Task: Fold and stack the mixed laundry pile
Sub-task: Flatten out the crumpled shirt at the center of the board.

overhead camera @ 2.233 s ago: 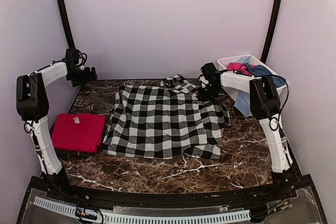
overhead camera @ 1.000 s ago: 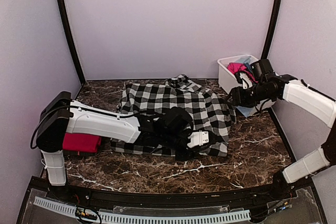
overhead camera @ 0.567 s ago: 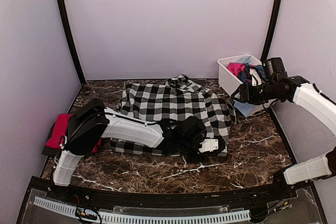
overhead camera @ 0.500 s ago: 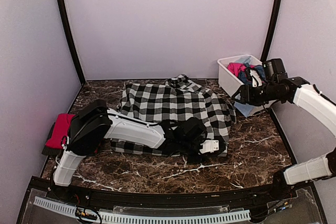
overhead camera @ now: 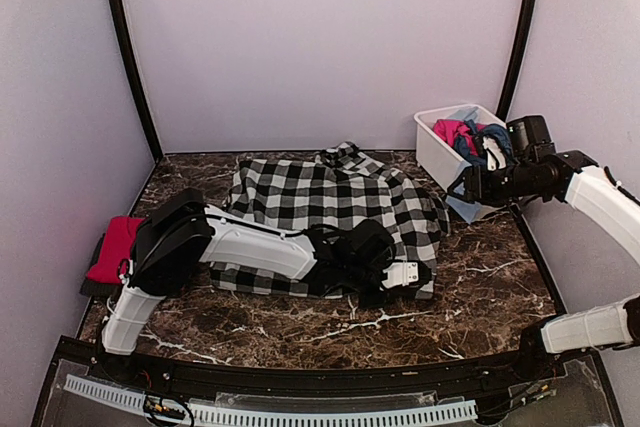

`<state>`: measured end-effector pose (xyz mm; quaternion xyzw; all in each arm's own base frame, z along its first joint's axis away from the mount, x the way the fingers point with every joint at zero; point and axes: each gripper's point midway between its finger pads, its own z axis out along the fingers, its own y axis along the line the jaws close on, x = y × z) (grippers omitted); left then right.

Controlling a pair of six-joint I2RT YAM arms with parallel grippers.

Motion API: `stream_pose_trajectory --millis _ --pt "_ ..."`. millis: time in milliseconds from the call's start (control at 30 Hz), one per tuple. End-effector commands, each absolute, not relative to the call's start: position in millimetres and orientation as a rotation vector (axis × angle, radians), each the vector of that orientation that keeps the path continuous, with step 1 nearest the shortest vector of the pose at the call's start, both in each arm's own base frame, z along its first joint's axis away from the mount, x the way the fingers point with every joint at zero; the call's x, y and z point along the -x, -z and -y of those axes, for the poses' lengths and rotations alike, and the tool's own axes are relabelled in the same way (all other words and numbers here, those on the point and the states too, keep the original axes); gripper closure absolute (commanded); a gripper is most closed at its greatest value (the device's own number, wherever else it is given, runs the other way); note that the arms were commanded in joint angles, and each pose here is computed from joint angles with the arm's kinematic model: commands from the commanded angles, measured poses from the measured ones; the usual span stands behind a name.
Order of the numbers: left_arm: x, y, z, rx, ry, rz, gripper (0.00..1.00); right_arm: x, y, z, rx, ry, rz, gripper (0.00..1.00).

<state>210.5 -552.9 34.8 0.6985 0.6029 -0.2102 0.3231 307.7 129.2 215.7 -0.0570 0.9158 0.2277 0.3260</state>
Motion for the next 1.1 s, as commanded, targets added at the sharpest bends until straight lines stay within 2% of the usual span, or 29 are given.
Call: stream_pose_trajectory --millis 0,133,300,633,833,1067 --pt "-225 -118 557 -1.676 0.720 -1.551 1.00 -307 -217 -125 0.146 -0.578 -2.388 0.41" --pt "-251 -144 550 -1.545 0.827 -1.588 1.00 -307 -217 -123 0.145 -0.573 -2.389 0.41" --pt "-306 -161 534 -1.328 0.889 -1.675 1.00 -307 -214 -123 0.140 -0.576 -2.397 0.41" --pt "-474 -135 449 -0.721 0.796 -1.921 1.00 -300 -185 -138 0.115 -0.726 -2.425 0.42" --pt "-516 -113 431 -0.603 0.795 -2.012 1.00 -310 -152 -153 0.114 -0.810 -2.454 0.44" --pt "-526 -108 431 -0.596 0.820 -2.047 1.00 -345 -138 -182 0.225 -0.738 -2.454 0.48"
